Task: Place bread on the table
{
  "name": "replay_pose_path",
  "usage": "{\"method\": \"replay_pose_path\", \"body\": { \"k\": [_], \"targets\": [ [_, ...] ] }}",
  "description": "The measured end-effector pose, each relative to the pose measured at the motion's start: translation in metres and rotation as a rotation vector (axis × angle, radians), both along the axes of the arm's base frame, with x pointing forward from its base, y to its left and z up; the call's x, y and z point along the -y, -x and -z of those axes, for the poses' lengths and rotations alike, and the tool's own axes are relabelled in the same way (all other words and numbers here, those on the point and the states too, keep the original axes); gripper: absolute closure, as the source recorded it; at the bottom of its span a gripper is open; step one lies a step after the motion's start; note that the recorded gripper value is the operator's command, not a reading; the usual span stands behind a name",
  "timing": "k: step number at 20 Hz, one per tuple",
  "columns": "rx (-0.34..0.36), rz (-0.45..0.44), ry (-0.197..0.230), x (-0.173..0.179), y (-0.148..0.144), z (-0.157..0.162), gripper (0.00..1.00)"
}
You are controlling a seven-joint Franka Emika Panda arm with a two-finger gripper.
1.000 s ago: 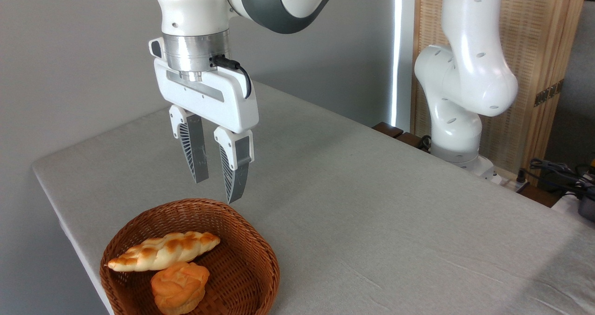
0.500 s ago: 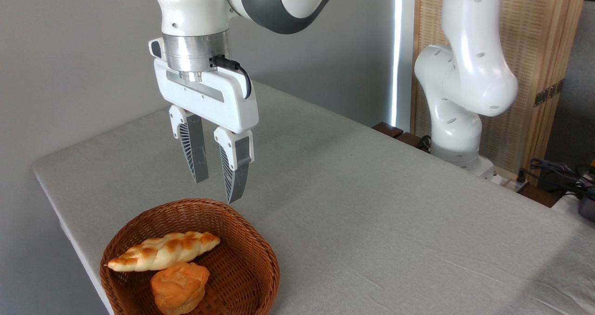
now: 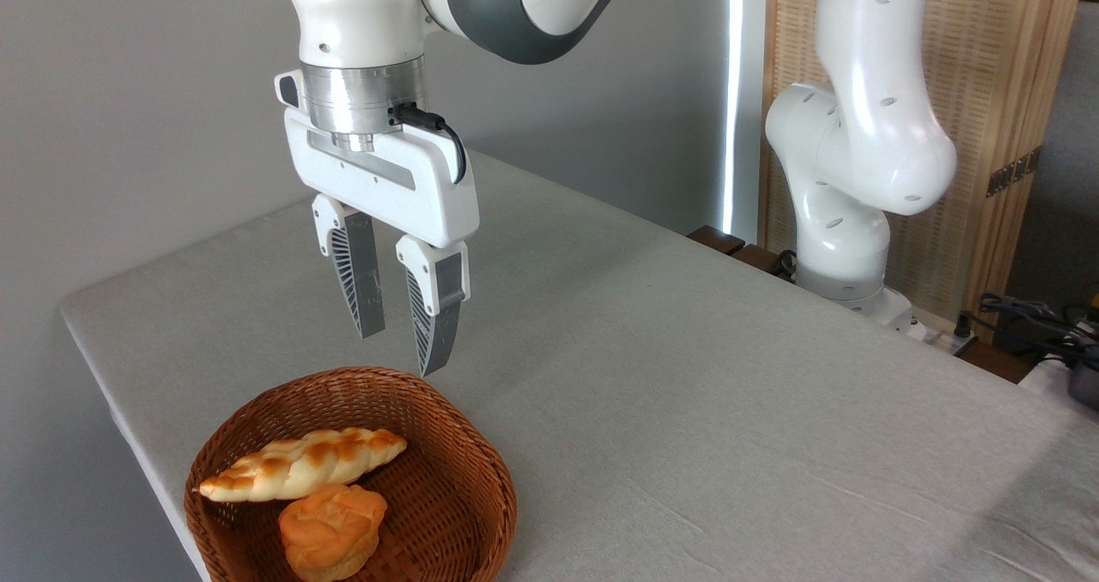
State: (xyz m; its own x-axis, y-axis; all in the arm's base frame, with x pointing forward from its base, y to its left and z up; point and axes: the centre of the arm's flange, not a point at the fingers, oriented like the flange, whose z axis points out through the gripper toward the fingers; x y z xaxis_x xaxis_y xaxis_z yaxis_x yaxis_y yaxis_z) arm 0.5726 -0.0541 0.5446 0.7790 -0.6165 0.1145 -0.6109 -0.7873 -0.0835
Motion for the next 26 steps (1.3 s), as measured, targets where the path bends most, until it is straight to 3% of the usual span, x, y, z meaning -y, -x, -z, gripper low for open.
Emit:
{"method": "replay_pose_path", "body": {
  "k": [18,22,26],
  "targets": [
    [0.016,-0.008,0.004,-0.004,-0.002,-0.004,0.0],
    [0.109,-0.008,0.012,-0.003,-0.012,-0.009,0.0],
    [0.172,-0.009,0.01,-0.001,-0.031,0.011,0.0]
  ]
}}
